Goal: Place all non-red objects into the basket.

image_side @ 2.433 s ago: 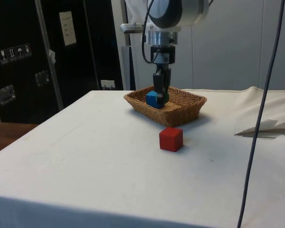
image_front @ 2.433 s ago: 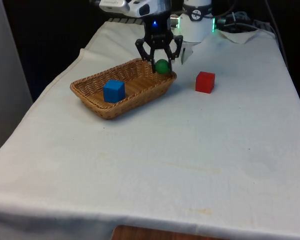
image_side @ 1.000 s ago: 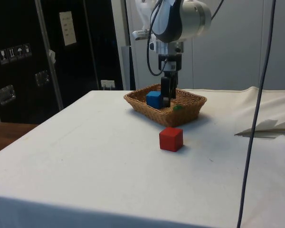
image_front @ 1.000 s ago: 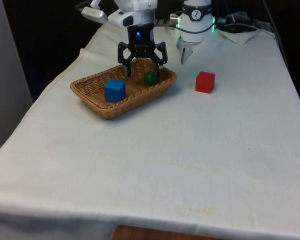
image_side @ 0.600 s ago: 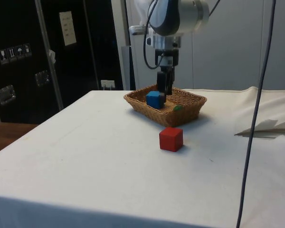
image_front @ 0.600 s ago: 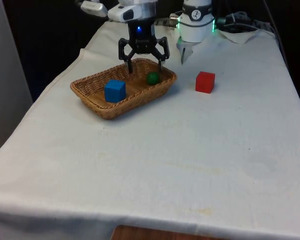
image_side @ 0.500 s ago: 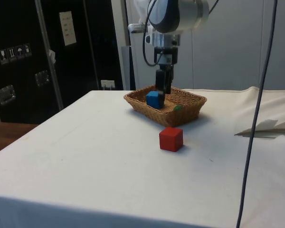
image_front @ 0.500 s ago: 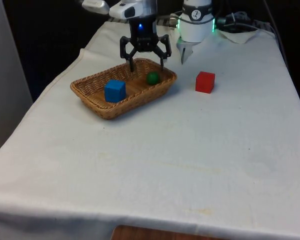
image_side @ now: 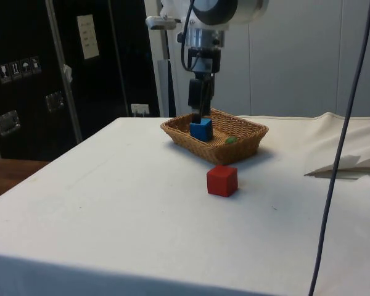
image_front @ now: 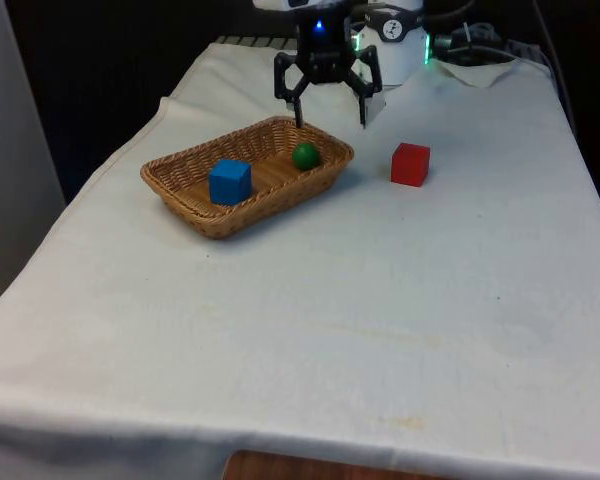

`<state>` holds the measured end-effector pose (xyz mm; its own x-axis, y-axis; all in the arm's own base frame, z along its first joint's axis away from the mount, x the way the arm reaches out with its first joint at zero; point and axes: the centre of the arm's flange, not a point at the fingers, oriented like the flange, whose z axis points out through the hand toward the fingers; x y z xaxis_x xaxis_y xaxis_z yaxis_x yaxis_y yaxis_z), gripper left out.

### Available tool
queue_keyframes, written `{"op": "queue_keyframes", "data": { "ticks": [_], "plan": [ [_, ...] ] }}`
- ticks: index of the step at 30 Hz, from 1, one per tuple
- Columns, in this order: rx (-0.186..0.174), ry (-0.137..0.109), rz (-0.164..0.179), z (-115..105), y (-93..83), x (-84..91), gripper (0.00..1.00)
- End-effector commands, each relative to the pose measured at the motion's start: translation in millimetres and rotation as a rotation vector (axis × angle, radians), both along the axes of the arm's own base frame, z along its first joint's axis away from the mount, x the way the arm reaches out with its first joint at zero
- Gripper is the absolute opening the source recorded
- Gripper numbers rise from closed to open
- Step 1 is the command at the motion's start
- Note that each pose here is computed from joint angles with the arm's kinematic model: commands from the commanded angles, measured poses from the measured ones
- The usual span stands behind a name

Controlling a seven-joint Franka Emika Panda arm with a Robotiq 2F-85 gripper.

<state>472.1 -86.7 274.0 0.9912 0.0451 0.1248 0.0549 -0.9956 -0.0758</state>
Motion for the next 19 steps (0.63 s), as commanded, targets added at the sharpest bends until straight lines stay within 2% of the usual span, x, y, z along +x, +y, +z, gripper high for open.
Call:
{"op": "queue_keyframes", "data": {
  "ticks": [1,3,4,5,11,12,13,19],
  "plan": [
    [-0.012,0.006,-0.004,0,2.3,-0.4,1.00],
    [-0.010,0.003,-0.002,5,7.8,0.5,1.00],
    [0.001,-0.001,0.001,4,5.1,0.5,1.00],
    [-0.009,0.002,-0.002,7,9.5,0.8,1.00],
    [0.006,-0.007,-0.001,19,27.6,2.3,1.00],
    [0.016,-0.011,0.001,19,25.3,3.2,1.00],
    [0.009,-0.008,-0.002,21,29.1,2.1,1.00],
    [0.027,-0.014,0.004,25,32.4,1.9,1.00]
  ]
}}
